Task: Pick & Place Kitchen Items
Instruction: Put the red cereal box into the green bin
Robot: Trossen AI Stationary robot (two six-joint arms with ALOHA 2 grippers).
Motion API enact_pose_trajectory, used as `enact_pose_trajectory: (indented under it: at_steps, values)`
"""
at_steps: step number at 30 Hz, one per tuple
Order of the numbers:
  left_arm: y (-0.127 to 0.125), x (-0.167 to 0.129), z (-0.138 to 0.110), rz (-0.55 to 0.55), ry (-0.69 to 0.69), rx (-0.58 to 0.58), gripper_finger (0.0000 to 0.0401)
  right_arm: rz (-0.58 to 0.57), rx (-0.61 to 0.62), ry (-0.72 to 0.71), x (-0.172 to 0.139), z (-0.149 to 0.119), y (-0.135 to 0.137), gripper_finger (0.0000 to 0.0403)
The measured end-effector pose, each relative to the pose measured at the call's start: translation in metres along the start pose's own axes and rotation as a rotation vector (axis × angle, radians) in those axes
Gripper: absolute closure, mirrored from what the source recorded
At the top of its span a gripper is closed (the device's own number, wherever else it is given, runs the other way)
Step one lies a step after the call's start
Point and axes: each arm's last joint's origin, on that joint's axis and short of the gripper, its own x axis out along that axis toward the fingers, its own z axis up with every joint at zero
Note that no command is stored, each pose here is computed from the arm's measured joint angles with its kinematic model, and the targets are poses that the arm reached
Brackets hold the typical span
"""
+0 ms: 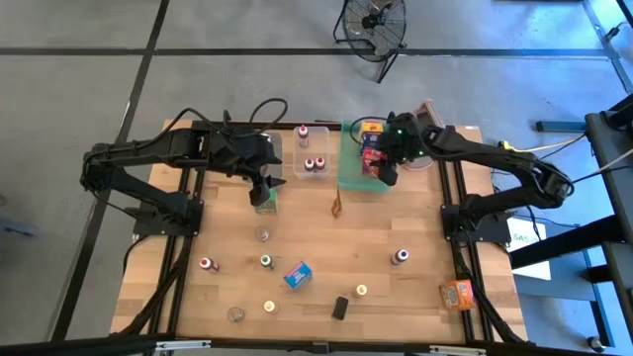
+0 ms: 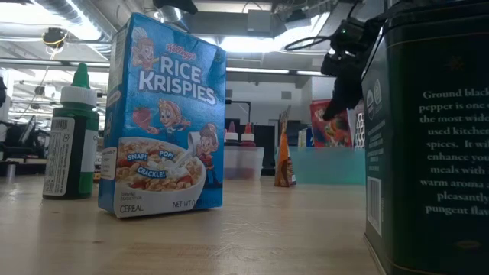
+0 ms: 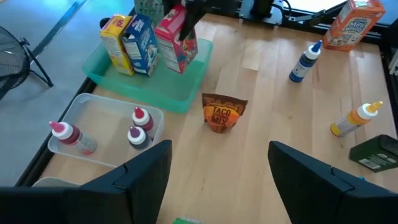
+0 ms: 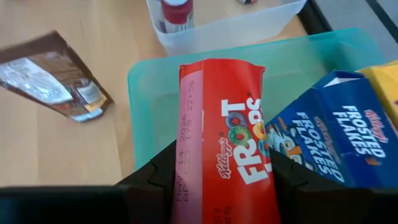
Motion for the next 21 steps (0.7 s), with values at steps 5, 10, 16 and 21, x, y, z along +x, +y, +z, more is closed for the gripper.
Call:
enact_pose_trajectory:
  at_steps: [5,10,16,21]
  values:
    - [0.0,0.0,0.0,0.0,0.0,0.0,0.0138,-0.054,-0.072,0.023,0.006,0.0,-0.003,0.0258]
    - [0.0,0.0,0.0,0.0,0.0,0.0,0.0138,-0.041,-0.139,0.04,0.01,-0.001,-0.003,0.0258]
    - [0.0,0.0,0.0,0.0,0.0,0.0,0.0138,-0.033,-0.126,0.061,0.017,-0.003,-0.004,0.0258]
    - [0.0,0.0,0.0,0.0,0.0,0.0,0.0138,-0.035,-0.102,0.055,0.023,-0.002,-0.005,0.0258]
